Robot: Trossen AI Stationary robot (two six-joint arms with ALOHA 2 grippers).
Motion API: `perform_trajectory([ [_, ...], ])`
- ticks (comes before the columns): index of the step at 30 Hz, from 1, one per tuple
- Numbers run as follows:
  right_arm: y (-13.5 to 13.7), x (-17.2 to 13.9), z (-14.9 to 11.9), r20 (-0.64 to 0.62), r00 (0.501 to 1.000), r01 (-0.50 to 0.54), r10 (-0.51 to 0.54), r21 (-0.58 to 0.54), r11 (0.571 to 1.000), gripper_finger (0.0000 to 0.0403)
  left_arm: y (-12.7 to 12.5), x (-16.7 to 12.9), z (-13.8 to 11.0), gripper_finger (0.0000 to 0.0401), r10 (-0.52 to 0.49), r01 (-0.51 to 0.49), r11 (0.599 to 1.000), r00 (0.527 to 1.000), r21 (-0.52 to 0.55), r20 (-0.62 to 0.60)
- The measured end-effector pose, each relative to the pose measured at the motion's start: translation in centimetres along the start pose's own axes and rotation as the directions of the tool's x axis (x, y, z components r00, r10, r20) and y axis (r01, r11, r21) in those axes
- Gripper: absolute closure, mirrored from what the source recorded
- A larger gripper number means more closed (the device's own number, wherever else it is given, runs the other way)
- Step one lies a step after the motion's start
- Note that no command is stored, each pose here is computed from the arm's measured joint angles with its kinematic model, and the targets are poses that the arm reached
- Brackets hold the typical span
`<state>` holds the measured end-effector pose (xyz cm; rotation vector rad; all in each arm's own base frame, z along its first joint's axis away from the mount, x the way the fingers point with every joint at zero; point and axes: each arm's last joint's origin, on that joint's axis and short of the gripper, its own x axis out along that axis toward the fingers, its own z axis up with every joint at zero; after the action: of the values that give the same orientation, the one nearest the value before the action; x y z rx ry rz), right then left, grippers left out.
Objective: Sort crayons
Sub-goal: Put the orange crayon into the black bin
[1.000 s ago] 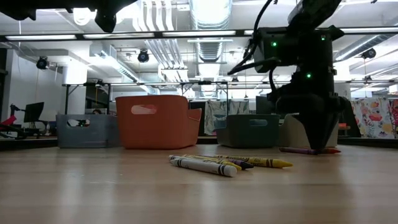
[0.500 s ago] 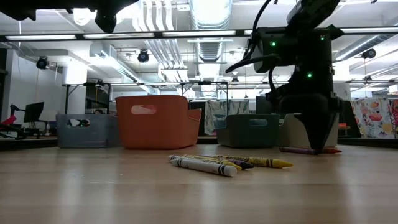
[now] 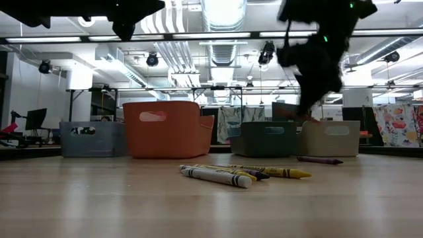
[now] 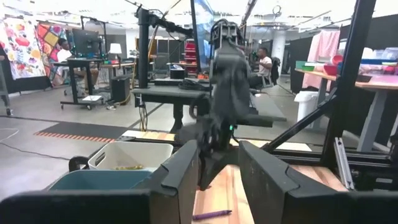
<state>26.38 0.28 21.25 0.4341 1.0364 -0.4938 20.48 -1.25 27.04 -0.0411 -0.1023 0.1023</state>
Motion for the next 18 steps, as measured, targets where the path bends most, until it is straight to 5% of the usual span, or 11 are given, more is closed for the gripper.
perform_trajectory([
  [3,0.9,-1.2,1.6,0.194,0.972,-0.119,0.136,-0.098,0.988,0.0395,-0.1,0.6,-0.5,0.0299,0.0,0.0,1.0,1.0,0.004,-0.003],
  [7,2.1,-2.3,3.5,0.411,0.854,-0.217,0.318,-0.274,0.937,0.0395,-0.3,1.4,-1.0,0.0281,-0.025,0.025,1.0,1.0,0.002,0.007],
  [18,5.1,-1.4,6.4,0.612,0.528,-0.181,0.589,-0.596,0.782,0.0395,-0.5,2.8,-2.5,0.0202,-0.026,0.026,0.999,1.0,0.02,-0.003],
])
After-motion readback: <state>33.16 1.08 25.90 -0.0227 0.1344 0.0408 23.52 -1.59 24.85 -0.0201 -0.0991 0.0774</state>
